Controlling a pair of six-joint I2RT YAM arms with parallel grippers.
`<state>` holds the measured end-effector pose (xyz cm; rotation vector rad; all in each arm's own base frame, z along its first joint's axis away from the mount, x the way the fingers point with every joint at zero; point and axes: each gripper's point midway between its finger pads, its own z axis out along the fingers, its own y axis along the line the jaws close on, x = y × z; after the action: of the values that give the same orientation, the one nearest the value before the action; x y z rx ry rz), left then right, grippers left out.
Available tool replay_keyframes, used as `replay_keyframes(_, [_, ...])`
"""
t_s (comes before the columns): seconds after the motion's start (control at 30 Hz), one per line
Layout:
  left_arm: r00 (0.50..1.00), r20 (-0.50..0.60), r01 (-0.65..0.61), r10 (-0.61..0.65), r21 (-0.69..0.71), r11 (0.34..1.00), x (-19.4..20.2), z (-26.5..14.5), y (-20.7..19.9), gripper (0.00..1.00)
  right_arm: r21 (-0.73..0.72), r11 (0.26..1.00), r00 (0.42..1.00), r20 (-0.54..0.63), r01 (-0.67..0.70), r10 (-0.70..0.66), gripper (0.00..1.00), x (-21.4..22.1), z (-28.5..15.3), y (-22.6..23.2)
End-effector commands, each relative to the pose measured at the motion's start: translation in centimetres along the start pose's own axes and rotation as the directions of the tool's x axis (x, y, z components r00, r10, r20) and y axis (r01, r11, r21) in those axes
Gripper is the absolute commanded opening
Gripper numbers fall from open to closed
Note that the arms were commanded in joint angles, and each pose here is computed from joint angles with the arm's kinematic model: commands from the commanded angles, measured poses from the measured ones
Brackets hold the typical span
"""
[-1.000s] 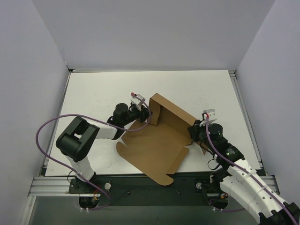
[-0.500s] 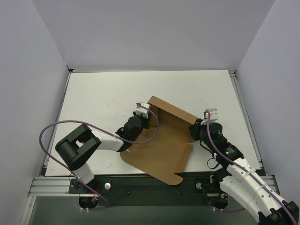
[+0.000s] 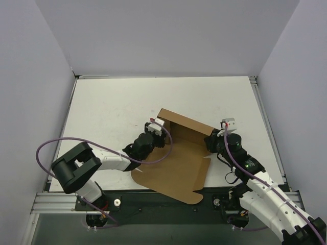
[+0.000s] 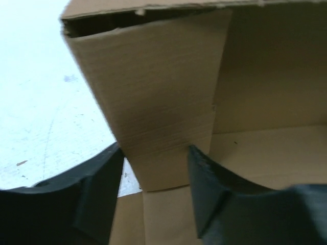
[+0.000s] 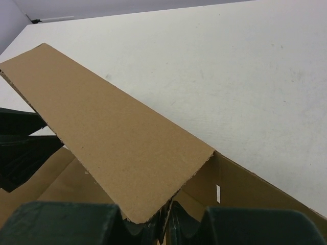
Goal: Fold the paper box
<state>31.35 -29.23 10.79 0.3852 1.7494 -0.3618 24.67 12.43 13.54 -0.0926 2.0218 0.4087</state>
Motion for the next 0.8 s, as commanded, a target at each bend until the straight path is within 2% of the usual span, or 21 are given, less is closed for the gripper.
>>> replay_keyframes(0.0, [1.0, -0.021, 0.01, -0.003, 0.311, 0.95, -0.3, -2.9, -4.4, 0.68, -0.141, 0.987, 0.997, -0.011, 0.078, -0.08, 0.11, 0.0, -0.2, 2.4])
replay_keyframes(0.07, [1.0, -0.009, 0.03, -0.029, 0.342, 0.939, -1.1, -4.0, -4.1, 0.73, -0.153, 0.981, 0.993, 0.006, 0.116, -0.116, 0.1, -0.4, -0.3, 2.5])
replay_keyframes(0.13, [0.998, -0.034, 0.062, -0.053, 0.347, 0.936, -0.2, -4.9, -2.7, 0.83, -0.179, 0.975, 0.991, 0.013, 0.13, -0.13, 0.09, -0.6, -0.6, 2.9])
replay_keyframes(0.2, [0.995, -0.001, 0.091, -0.097, 0.37, 0.925, -1.7, -5.9, -1.6, 0.93, -0.213, 0.967, 0.99, 0.009, 0.14, -0.142, 0.09, -0.5, -0.7, 3.4])
replay_keyframes(0.23, [0.995, -0.019, 0.099, -0.1, 0.411, 0.906, -1.1, -6.8, -1.8, 0.94, -0.222, 0.965, 0.99, 0.008, 0.14, -0.141, 0.09, -0.6, -0.8, 3.5])
replay_keyframes(0.37, [0.992, 0.032, 0.094, -0.122, 0.461, 0.882, -3.6, -8.8, -1.0, 0.97, -0.269, 0.953, 0.989, -0.005, 0.14, -0.147, 0.09, -0.3, -0.9, 4.3])
replay_keyframes(0.4, [0.994, 0.007, 0.095, -0.111, 0.464, 0.881, -3.1, -9.1, -0.9, 0.97, -0.273, 0.952, 0.989, -0.005, 0.139, -0.146, 0.09, -0.3, -1.0, 4.3])
replay_keyframes(0.77, [0.993, 0.011, 0.103, -0.118, 0.404, 0.909, -3.3, -8.9, 2.4, 0.97, -0.335, 0.934, 0.989, -0.038, 0.124, -0.145, 0.1, 0.2, -1.0, 5.3])
